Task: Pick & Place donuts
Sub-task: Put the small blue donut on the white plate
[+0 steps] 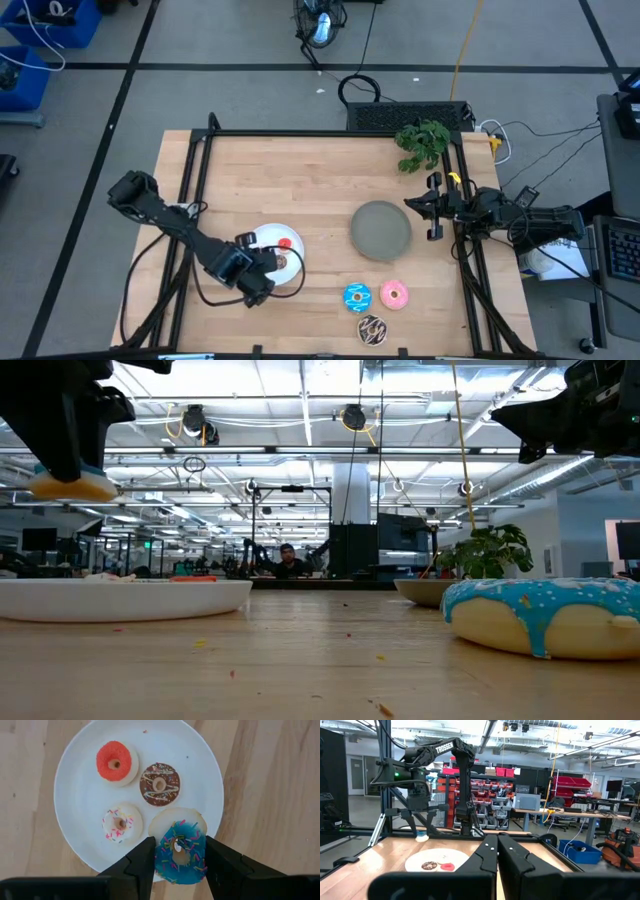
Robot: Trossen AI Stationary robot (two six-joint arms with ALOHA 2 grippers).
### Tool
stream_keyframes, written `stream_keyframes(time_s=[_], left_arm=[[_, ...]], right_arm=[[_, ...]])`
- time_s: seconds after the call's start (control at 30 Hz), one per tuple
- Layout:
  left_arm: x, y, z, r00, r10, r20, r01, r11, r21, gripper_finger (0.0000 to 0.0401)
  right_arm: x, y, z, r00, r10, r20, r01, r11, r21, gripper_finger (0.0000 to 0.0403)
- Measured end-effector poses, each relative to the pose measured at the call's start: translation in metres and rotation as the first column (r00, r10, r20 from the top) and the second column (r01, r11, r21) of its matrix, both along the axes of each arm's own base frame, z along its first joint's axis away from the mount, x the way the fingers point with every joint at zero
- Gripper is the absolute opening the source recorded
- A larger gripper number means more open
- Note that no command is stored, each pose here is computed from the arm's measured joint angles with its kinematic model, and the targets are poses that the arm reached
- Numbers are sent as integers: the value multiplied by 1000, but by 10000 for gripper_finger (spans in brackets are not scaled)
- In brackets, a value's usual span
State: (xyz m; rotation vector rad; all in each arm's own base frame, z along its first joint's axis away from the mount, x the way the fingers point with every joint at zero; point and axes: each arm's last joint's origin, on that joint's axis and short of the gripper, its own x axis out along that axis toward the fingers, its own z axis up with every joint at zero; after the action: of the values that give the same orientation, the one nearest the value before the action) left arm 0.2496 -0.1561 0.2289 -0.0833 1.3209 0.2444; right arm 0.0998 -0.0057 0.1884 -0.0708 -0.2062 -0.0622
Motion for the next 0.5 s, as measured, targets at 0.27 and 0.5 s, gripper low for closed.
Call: stream_keyframes(time_s=[0.27,0.5], left_arm=[[3,2,-29,998,-37,52,39,998,-48,154],[-6,9,-55,999,-29,21,30,999,-39,154]], right_arm=[[0,0,0,1000,0,0,0,1000,0,0],[0,0,0,1000,-1,0,1,1000,-1,0]])
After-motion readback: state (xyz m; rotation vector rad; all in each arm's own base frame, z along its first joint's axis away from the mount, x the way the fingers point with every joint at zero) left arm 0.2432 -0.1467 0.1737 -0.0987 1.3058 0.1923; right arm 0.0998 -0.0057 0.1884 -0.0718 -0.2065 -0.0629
